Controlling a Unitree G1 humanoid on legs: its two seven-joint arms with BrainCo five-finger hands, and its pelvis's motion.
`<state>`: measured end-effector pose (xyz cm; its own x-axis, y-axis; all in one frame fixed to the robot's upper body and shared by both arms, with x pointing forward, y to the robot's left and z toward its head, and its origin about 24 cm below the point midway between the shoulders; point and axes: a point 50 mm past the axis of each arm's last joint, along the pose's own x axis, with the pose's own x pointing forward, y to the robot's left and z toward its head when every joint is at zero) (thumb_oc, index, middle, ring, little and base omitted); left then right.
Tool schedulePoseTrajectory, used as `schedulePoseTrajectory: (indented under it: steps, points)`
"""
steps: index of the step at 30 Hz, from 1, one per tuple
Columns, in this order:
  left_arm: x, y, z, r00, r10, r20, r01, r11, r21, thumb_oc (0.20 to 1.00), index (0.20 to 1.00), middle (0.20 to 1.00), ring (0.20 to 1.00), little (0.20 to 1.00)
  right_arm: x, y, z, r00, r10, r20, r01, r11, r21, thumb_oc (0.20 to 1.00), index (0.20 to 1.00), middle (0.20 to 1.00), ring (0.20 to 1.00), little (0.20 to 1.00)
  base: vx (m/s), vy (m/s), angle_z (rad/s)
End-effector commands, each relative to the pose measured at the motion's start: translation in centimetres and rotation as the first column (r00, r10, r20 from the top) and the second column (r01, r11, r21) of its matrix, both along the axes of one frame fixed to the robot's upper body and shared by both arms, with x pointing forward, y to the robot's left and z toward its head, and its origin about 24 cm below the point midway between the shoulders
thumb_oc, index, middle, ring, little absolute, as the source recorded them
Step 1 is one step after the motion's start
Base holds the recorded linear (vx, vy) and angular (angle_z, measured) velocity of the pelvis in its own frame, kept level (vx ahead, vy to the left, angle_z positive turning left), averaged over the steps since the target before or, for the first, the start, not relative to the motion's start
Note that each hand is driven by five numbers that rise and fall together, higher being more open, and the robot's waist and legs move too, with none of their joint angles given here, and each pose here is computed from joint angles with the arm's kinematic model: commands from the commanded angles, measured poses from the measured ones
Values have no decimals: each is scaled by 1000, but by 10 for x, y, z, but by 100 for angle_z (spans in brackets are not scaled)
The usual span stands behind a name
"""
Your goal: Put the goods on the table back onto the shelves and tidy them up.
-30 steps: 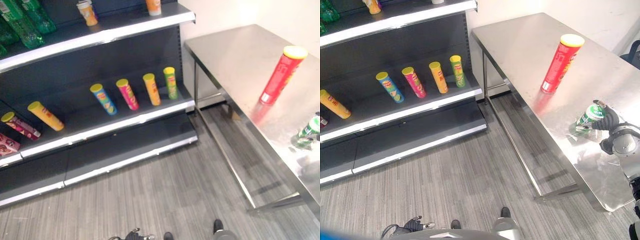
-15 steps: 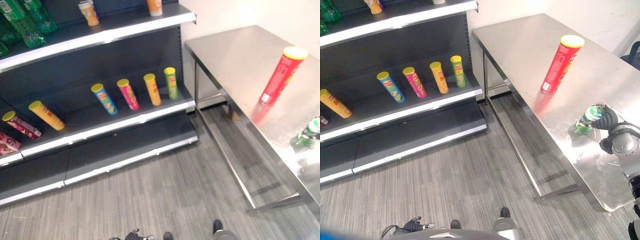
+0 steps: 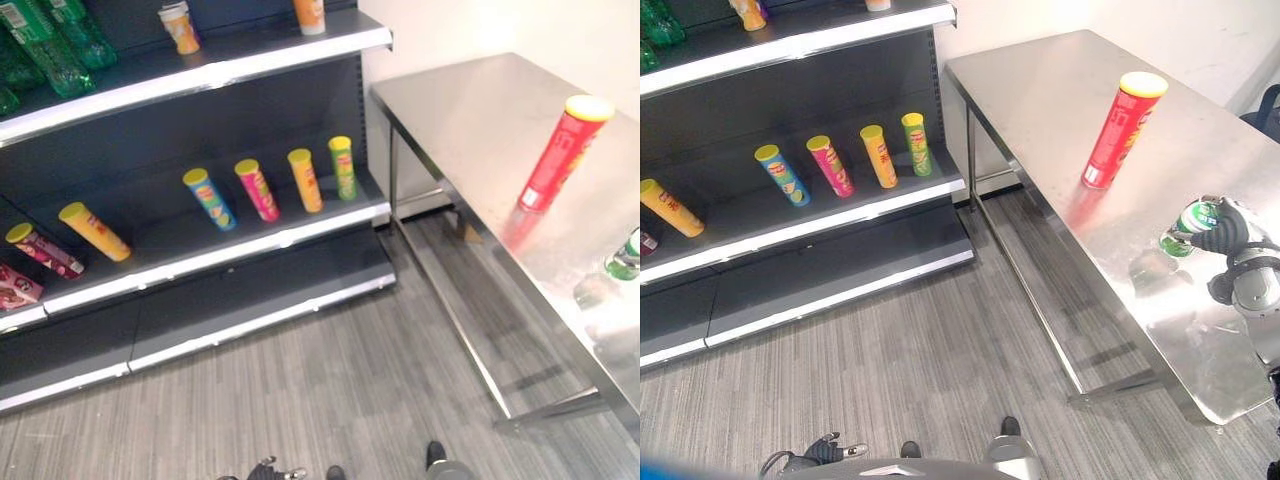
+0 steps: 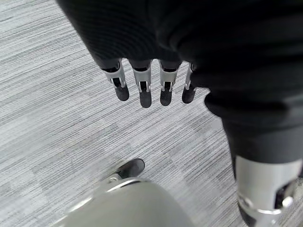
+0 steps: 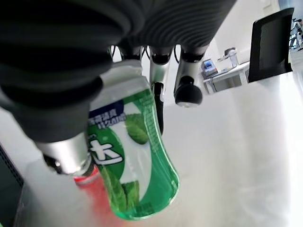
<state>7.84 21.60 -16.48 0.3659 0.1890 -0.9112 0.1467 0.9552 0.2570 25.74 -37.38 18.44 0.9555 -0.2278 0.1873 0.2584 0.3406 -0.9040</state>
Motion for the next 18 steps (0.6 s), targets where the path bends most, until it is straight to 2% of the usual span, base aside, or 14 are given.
schedulePoseTrajectory:
  steps: [1, 3, 6, 7, 11, 16, 18]
  points:
    - [20, 23, 9, 999, -14, 52, 11, 997, 72, 1000, 1000, 1000, 1000, 1000, 8, 15, 30, 987, 70, 146, -63, 997, -51, 200, 200, 200, 200, 200, -48, -89, 0]
    - [28, 21, 11, 996, -20, 85, 15, 998, 59, 1000, 1000, 1000, 1000, 1000, 7, 38, 50, 961, 196, 194, -175, 977, -119, 200, 200, 200, 200, 200, -60, -105, 8]
    - [34, 20, 14, 993, -17, 115, 12, 999, 47, 1000, 1000, 1000, 1000, 1000, 3, 48, 61, 944, 253, 214, -224, 963, -150, 200, 200, 200, 200, 200, -86, -125, 28]
    - [42, 19, 17, 989, -1, 151, -4, 999, 36, 1000, 1000, 1000, 1000, 1000, 1, 67, 79, 902, 349, 255, -306, 932, -194, 200, 200, 200, 200, 200, -75, -131, 46]
    - [35, 18, 15, 988, 47, 150, -51, 998, 22, 1000, 1000, 1000, 1000, 1000, -1, 83, 91, 870, 420, 260, -356, 898, -258, 200, 200, 200, 200, 200, 10, -63, 47]
    - [35, 18, 15, 988, 49, 149, -52, 998, 21, 1000, 1000, 1000, 1000, 1000, -1, 84, 91, 869, 421, 260, -357, 897, -259, 200, 200, 200, 200, 200, 31, 13, 8]
    - [26, 18, 12, 990, 57, 126, -61, 998, 28, 1000, 1000, 1000, 1000, 1000, -2, 99, 101, 829, 488, 274, -408, 862, -300, 200, 200, 200, 200, 200, 151, 141, 2]
